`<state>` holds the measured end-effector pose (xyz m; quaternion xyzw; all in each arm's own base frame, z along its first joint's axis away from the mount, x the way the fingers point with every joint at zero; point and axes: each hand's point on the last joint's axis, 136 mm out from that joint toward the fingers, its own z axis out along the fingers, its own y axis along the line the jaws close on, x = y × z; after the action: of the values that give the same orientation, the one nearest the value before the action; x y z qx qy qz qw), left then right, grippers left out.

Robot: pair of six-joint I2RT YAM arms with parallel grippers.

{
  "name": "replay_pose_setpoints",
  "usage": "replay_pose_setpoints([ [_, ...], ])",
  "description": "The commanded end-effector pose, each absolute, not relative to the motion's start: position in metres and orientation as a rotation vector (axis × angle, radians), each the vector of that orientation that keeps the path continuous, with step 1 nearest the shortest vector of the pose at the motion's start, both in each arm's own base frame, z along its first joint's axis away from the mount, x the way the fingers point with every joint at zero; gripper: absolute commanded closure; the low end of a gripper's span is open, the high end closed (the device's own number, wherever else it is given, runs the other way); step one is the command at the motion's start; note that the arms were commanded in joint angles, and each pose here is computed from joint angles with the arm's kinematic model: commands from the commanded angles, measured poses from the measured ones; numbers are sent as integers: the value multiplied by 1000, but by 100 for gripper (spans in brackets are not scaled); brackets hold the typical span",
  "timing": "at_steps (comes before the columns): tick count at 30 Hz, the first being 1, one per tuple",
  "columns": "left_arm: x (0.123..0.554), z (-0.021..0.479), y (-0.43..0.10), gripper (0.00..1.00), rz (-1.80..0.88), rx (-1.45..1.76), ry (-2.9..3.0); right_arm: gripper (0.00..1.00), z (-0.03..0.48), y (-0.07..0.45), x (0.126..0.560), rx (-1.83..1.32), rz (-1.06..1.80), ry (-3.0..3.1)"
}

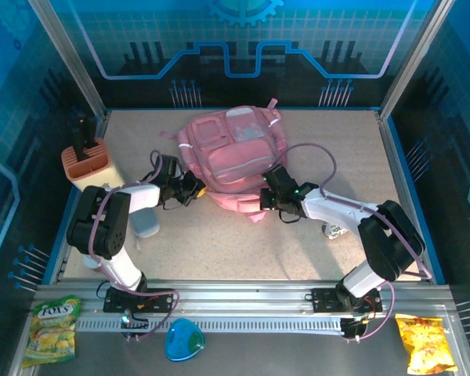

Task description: Pack the student bag

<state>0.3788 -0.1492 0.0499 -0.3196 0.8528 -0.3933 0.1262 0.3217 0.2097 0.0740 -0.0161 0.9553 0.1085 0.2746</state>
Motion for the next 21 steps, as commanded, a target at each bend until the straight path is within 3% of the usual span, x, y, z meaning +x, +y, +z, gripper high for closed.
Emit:
replay_pose_setpoints([
  [1, 394, 55, -143, 96, -1089, -860, 2486, 100, 77, 186, 321, 16, 168, 2555],
  [8, 418, 59, -114, 85, -877, -760, 2562, 100, 82, 248, 306, -198, 334, 2497],
  [12, 423, 71, -91, 69, -836, -818, 2508, 100, 82, 299, 299, -285, 489, 2492],
  [16, 408, 79, -69, 54, -709, -911, 2497, 100, 86, 350, 297, -364, 666, 2478],
  [21, 369, 84, -61, 45, -651, -1008, 2523, 100, 91, 394, 296, -455, 785, 2468],
])
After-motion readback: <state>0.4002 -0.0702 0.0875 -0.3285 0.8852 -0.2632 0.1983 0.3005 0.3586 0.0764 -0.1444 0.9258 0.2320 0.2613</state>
